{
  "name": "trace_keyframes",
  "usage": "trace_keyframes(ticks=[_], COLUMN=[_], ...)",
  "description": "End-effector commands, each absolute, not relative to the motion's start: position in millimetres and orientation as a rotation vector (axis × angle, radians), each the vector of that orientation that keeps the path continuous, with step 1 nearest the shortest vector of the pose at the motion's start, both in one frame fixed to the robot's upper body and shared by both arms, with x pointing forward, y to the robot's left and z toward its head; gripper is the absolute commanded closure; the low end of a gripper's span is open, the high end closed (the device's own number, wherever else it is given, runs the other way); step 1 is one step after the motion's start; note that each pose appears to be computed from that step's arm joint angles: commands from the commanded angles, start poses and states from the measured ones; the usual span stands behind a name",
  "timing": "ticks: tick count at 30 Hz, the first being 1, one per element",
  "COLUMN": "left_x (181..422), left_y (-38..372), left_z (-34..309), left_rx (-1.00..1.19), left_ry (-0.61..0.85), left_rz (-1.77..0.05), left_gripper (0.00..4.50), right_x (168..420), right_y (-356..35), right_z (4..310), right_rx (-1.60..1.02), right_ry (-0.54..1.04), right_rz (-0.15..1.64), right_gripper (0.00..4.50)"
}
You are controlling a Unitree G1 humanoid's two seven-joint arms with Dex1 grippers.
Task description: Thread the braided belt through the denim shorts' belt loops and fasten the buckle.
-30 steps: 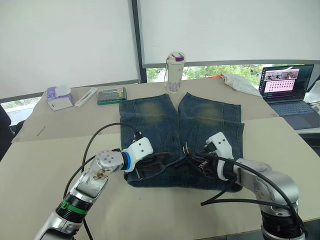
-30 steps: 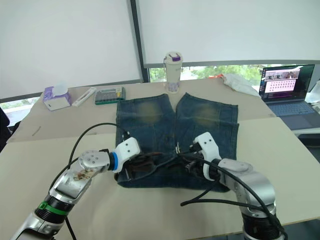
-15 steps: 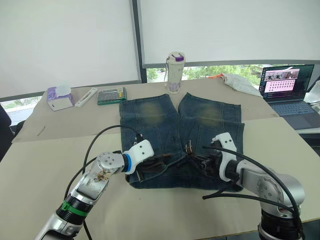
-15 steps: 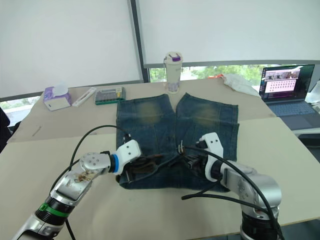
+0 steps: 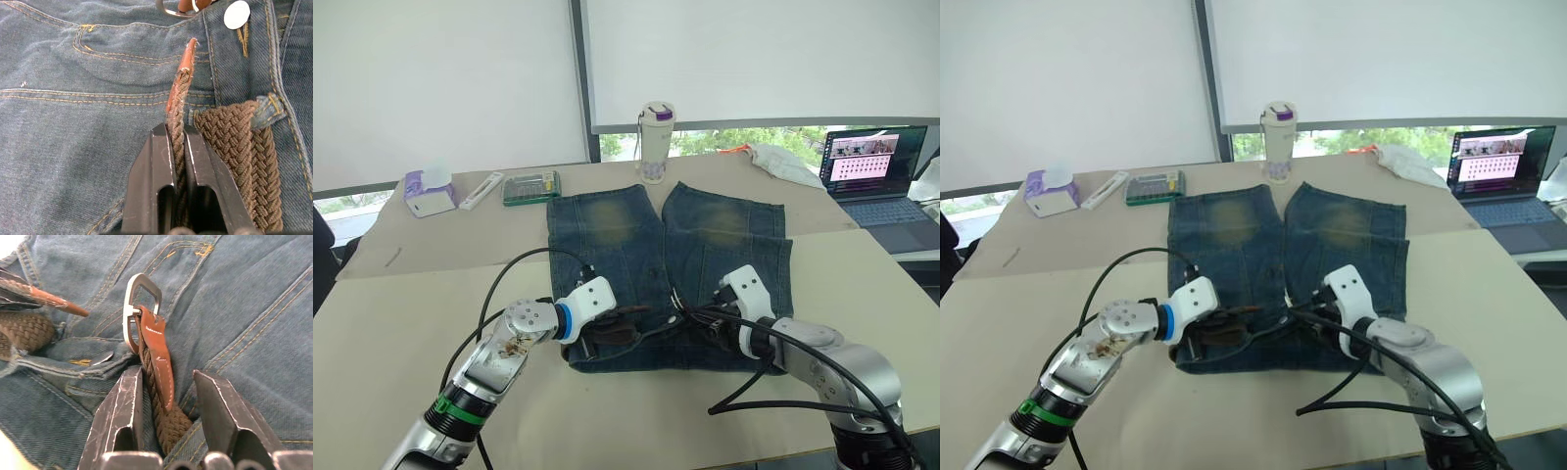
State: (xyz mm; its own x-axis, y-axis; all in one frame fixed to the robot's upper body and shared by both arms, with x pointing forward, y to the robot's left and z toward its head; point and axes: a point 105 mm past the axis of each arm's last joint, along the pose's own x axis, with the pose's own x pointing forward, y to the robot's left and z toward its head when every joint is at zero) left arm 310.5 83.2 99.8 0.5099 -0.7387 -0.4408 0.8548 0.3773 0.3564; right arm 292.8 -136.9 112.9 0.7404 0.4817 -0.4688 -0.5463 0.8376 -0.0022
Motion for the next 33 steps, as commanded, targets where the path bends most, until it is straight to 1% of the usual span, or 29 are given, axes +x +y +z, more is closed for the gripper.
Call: trace_keyframes(ticks=[1,7,12,17,22,28,31,33], left_x=[309,309,309,309,310,310,310,311], left_y=[79,79,79,80,80,79,79,79], left_z=[109,108,108,108,109,110,110,111], left_rx=[0.605,0.603,0.602,0.602,0.602,0.603,0.604,0.604], left_ry=[0.178,0.179,0.180,0.180,0.179,0.177,0.175,0.175], left_rz=[-1.035,-1.032,-1.030,-1.027,-1.028,-1.030,-1.029,-1.028], left_gripper=[4.50,4.50,4.50,4.50,4.50,4.50,4.50,4.50], right_x=[297,297,293,295,291,298,297,294], right_y=[-138,-129,-123,-127,-122,-126,-126,-124], right_z=[125,137,138,132,126,124,122,120], right_rx=[-0.160,-0.064,-0.037,-0.148,-0.240,-0.350,-0.409,-0.424], right_ry=[0.410,0.380,0.393,0.408,0.413,0.396,0.406,0.415], right_rz=[0.547,0.586,0.639,0.613,0.646,0.613,0.624,0.647], right_gripper=[2.68,2.68,2.68,2.68,2.68,2.68,3.46,4.20])
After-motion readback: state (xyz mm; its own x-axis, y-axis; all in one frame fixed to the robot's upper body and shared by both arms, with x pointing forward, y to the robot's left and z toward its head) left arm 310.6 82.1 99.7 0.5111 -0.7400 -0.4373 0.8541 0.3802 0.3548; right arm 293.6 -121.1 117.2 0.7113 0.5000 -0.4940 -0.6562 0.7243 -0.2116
